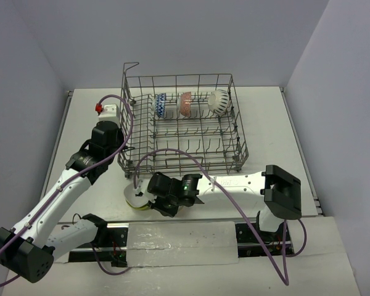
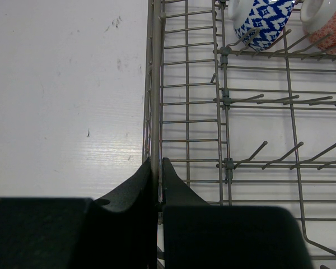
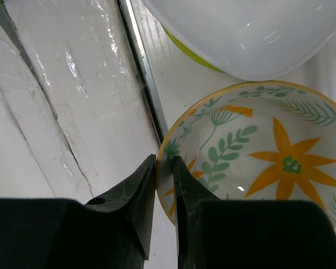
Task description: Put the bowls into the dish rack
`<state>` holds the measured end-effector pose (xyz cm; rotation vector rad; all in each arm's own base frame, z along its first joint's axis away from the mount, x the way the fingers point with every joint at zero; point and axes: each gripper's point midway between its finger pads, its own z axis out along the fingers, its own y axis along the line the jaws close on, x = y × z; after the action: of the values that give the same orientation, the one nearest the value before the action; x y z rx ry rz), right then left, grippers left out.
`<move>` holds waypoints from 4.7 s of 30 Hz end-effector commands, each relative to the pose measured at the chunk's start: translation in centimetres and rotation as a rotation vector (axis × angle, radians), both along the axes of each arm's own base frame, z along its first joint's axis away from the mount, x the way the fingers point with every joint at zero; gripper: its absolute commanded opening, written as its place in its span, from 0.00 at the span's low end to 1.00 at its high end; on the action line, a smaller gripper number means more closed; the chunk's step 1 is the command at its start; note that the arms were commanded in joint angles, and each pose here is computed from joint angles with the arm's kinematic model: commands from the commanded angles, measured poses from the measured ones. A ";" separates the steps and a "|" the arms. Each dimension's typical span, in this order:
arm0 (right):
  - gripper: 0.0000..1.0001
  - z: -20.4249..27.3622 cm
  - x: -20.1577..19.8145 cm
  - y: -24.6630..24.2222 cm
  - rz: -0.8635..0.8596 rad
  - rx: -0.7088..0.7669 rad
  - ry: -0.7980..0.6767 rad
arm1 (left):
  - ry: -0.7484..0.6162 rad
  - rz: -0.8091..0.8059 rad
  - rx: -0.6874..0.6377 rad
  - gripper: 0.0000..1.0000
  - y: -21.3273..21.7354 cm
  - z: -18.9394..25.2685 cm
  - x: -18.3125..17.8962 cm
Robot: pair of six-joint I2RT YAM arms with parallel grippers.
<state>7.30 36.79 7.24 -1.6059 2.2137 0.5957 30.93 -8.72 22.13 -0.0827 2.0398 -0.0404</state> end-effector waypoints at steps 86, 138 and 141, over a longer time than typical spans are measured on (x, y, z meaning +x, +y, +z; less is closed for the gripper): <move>0.00 14.3 3.8 1.2 -0.227 0.312 -0.185 | 0.019 -0.031 0.021 0.00 0.2 0.2 -1.0; 0.00 24.9 26.5 -2.3 -0.727 1.160 -0.038 | 0.015 -0.050 0.005 0.00 -0.2 0.3 -1.1; 0.00 23.7 27.3 -1.3 -0.733 1.163 -0.007 | 0.011 -0.054 -0.002 0.00 -0.3 0.4 -1.1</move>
<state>33.72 34.58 27.91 -0.2138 1.7834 1.1709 30.73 -8.84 22.18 -0.0763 2.0424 -0.0522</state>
